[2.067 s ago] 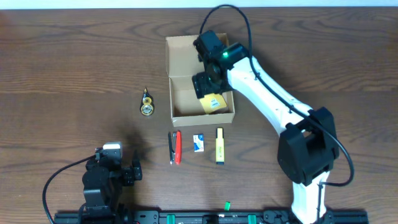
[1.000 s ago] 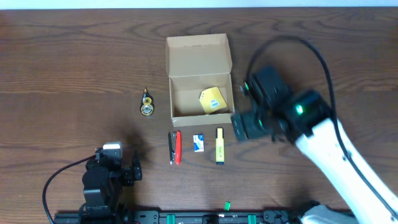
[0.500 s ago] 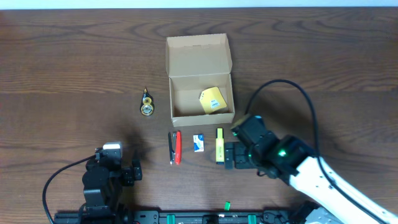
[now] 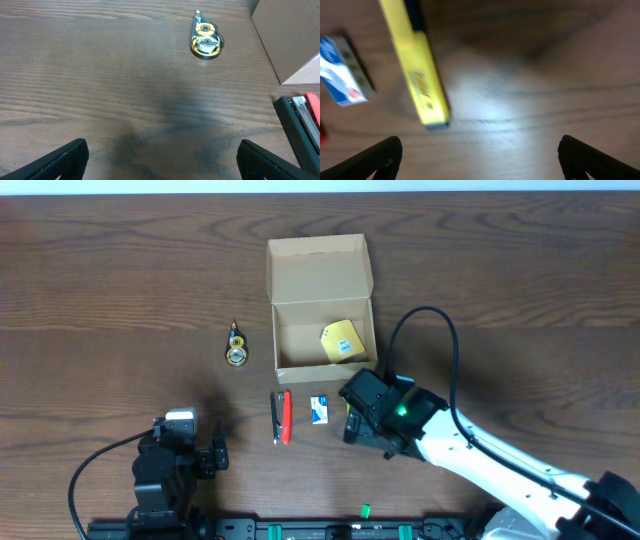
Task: Pack container
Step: 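Move the right gripper to the yellow highlighter and lower, then close the right gripper on the highlighter and lift it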
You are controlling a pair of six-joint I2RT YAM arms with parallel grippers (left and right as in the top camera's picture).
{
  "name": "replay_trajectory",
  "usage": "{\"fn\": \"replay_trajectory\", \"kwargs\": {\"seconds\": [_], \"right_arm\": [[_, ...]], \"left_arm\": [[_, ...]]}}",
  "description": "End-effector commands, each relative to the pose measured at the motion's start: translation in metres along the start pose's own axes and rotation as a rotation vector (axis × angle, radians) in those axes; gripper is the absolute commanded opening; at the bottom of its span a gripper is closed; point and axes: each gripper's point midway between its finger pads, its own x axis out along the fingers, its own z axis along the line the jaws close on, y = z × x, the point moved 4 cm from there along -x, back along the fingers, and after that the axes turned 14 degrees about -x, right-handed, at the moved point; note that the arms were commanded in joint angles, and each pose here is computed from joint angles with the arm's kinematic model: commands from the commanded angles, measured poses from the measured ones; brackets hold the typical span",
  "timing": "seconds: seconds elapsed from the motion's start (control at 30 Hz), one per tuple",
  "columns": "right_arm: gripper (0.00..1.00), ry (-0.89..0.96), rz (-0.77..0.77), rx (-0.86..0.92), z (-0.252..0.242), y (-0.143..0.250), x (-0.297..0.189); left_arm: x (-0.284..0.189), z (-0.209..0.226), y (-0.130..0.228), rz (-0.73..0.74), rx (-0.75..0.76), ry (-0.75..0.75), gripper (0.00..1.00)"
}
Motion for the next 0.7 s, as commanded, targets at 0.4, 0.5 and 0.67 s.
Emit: {"fn": "replay_trajectory", "kwargs": {"seconds": [0.4,0.5,0.67], "right_arm": [[0.99,-0.005,-0.044,0.088,0.014,-0.012,0.022],[0.99,0.011,-0.031,0.086,0.013,-0.012,0.029],[0.99,0.015,-0.028,0.086,0.016,-0.013,0.036]], "left_arm": [[0.002,0.004,0.003,0.002,-0.007,-0.022,0.95],[0.002,0.004,0.003,0.002,-0.007,-0.022,0.95],[0.002,0.004,0.002,0.002,-0.007,-0.022,0.95]]}}
